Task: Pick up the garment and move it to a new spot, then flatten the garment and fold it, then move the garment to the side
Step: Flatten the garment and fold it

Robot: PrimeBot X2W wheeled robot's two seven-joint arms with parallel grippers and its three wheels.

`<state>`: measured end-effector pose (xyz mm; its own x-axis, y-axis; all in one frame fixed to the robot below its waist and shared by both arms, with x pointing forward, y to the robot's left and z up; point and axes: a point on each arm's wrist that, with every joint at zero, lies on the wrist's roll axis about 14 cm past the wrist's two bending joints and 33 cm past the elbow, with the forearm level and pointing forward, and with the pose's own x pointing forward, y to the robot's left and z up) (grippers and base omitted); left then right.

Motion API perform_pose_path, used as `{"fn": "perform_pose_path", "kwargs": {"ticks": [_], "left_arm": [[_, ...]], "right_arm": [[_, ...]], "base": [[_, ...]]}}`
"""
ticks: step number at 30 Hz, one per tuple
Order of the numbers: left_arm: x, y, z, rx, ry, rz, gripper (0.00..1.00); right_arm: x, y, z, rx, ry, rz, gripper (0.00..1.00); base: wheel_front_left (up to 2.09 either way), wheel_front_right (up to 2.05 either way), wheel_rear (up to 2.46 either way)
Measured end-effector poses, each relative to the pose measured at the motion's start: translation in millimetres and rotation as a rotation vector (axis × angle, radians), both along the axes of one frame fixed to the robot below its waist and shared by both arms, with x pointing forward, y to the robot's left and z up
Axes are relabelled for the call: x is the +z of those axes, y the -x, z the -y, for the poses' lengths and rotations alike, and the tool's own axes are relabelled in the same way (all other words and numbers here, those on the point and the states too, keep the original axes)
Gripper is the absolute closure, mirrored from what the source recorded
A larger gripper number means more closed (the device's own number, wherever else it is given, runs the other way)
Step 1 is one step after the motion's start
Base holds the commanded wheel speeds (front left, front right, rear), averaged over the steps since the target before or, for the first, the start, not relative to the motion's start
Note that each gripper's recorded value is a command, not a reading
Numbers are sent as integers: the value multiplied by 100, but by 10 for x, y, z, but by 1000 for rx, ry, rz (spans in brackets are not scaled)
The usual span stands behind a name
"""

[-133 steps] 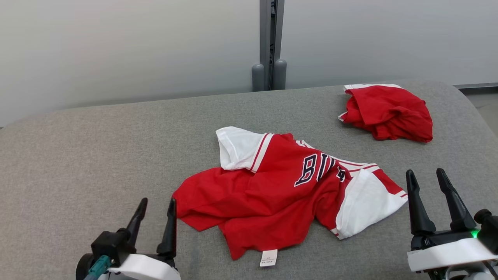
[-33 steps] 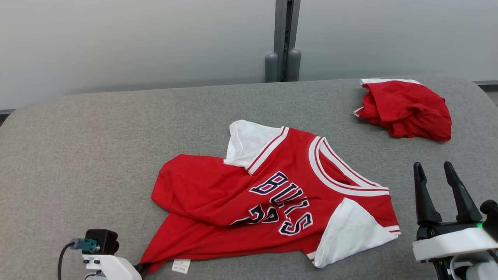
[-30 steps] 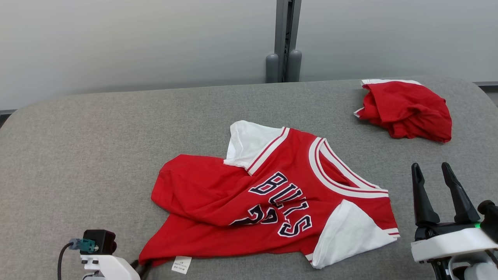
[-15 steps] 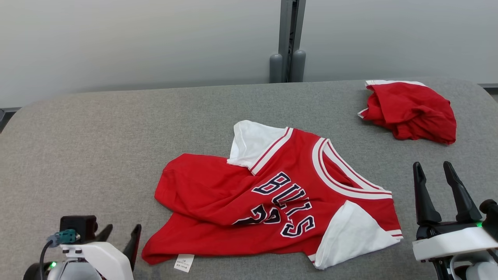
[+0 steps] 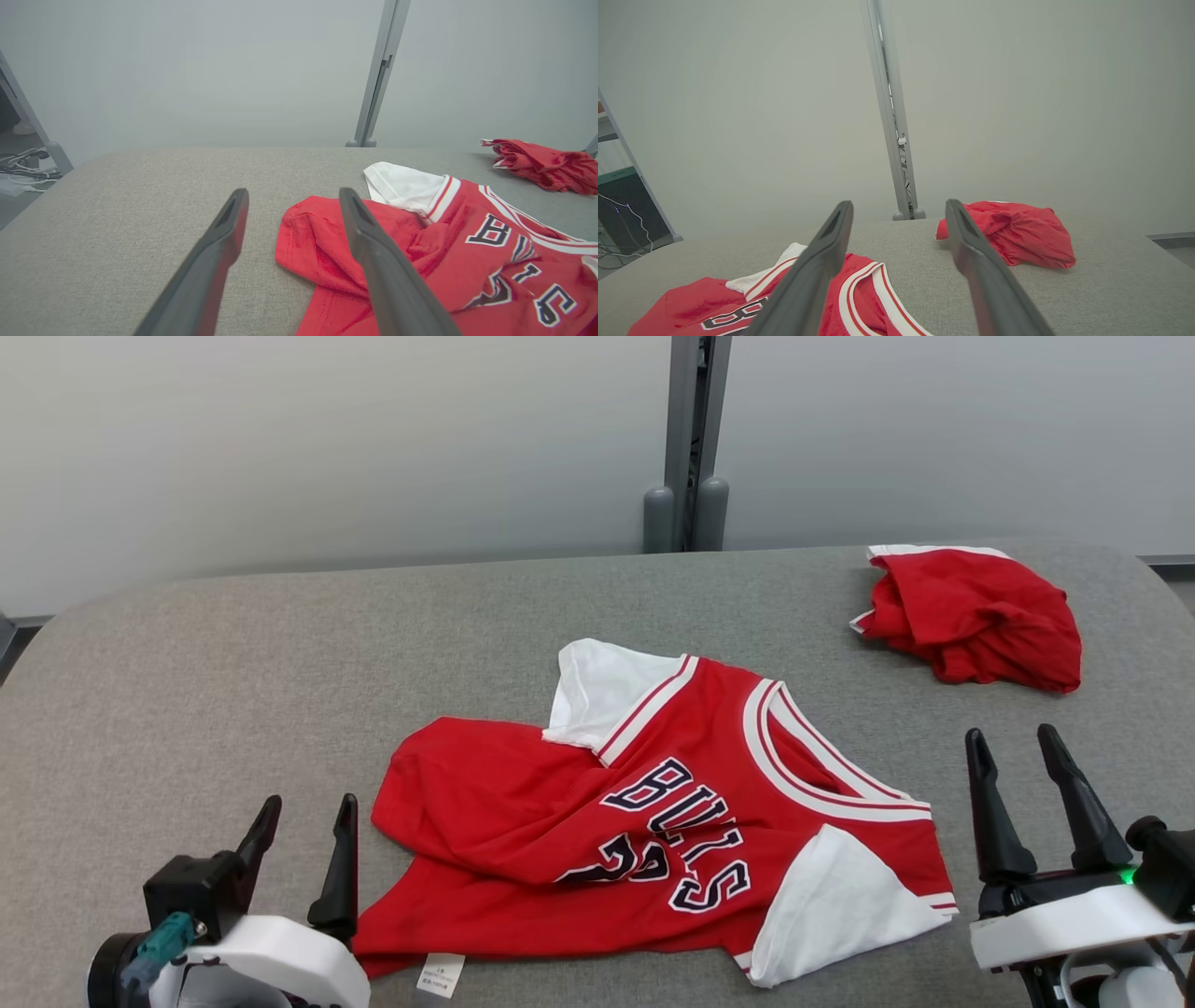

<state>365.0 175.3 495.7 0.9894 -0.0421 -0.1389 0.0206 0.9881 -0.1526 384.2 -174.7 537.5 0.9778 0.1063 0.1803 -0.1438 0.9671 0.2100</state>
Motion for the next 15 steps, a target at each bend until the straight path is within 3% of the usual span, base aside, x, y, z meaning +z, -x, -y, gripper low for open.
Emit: {"fn": "perform_pose_path", "kwargs": {"ticks": [7, 15], "left_arm": [[142, -17, 162, -10, 30, 133, 0], [-13, 27, 195, -3, 41, 127, 0]], "right_arm": [[49, 85, -52, 20, 9, 15, 0], [-69, 209, -90, 26, -9, -19, 0]], "base": [[0, 0, 0], [0, 0, 0]]}}
